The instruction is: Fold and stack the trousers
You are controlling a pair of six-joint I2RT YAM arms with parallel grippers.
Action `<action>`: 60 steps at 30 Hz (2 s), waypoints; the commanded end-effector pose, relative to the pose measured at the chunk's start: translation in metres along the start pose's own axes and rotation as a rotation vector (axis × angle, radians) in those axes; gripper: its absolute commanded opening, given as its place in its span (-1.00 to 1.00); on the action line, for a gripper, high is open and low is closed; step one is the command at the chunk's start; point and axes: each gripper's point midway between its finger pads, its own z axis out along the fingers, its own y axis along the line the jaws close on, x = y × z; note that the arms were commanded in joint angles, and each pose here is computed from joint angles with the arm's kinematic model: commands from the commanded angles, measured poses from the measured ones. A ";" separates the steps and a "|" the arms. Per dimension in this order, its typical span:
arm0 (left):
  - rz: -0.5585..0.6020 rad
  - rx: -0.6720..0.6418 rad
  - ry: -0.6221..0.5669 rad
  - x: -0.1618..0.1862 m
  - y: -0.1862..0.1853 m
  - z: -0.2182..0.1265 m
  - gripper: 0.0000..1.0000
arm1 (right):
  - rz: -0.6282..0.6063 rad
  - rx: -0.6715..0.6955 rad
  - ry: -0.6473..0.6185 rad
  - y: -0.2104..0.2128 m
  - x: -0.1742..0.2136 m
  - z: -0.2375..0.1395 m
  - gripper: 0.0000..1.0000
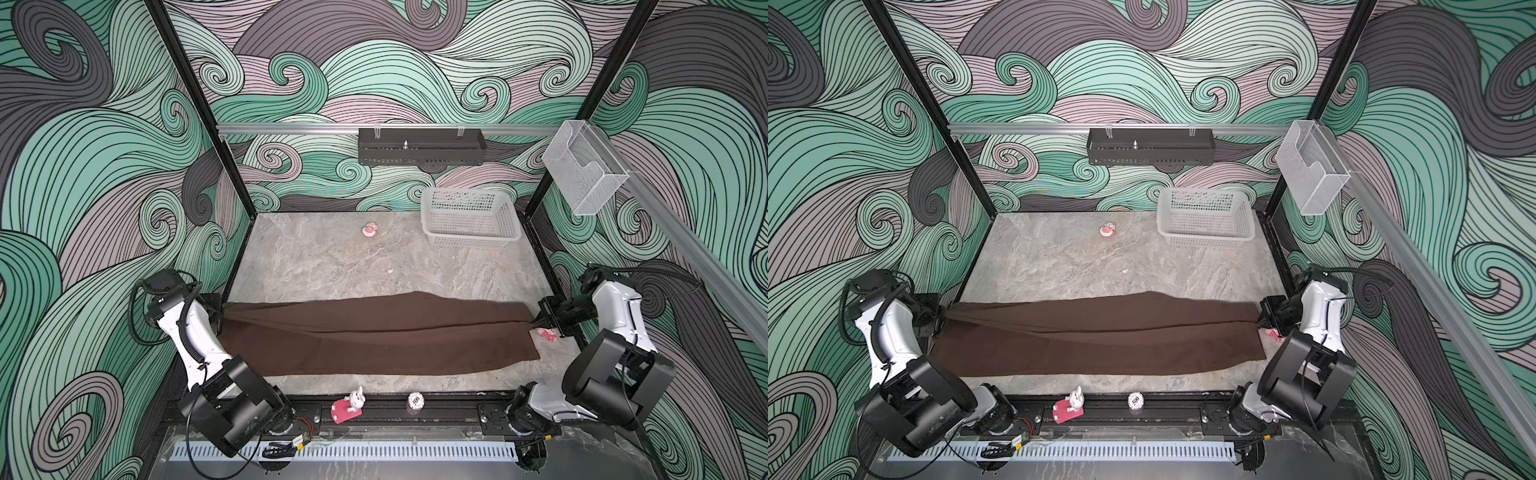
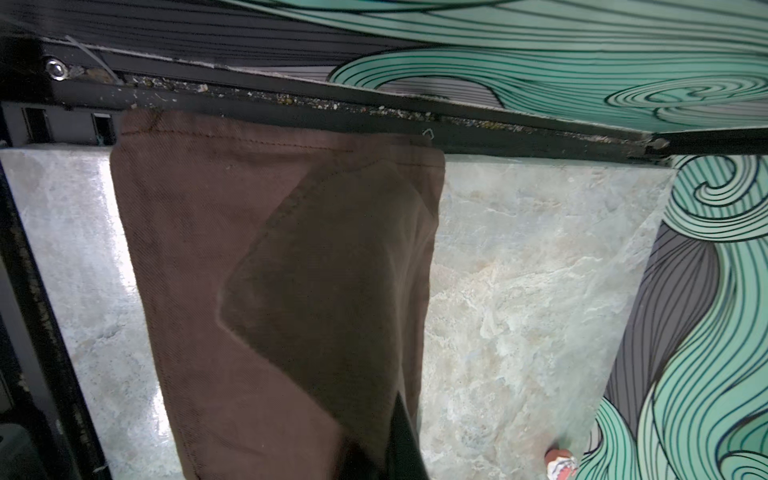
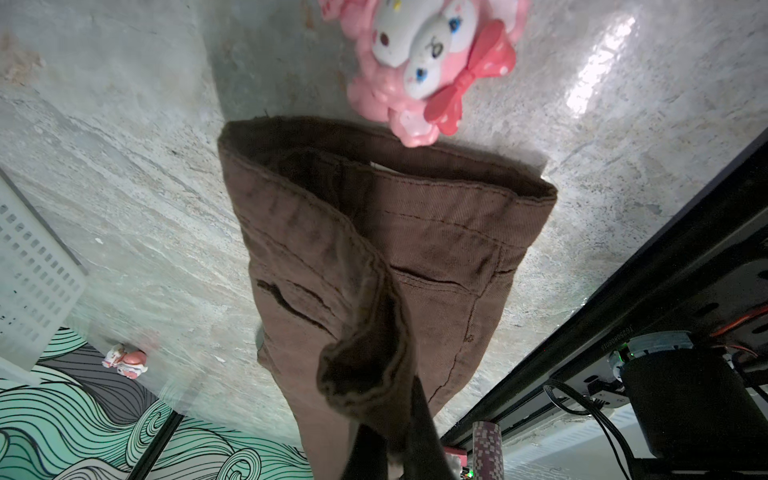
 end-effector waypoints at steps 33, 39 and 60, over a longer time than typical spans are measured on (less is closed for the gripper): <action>-0.062 -0.214 -0.024 0.004 0.093 0.048 -0.33 | 0.058 0.182 0.002 -0.076 -0.022 0.072 -0.22; -0.077 -0.187 -0.020 0.003 0.084 0.040 0.39 | 0.061 0.161 -0.008 -0.070 -0.022 0.064 0.13; -0.036 -0.053 0.053 0.019 0.030 0.021 0.61 | -0.111 0.011 -0.032 0.030 0.039 0.017 0.51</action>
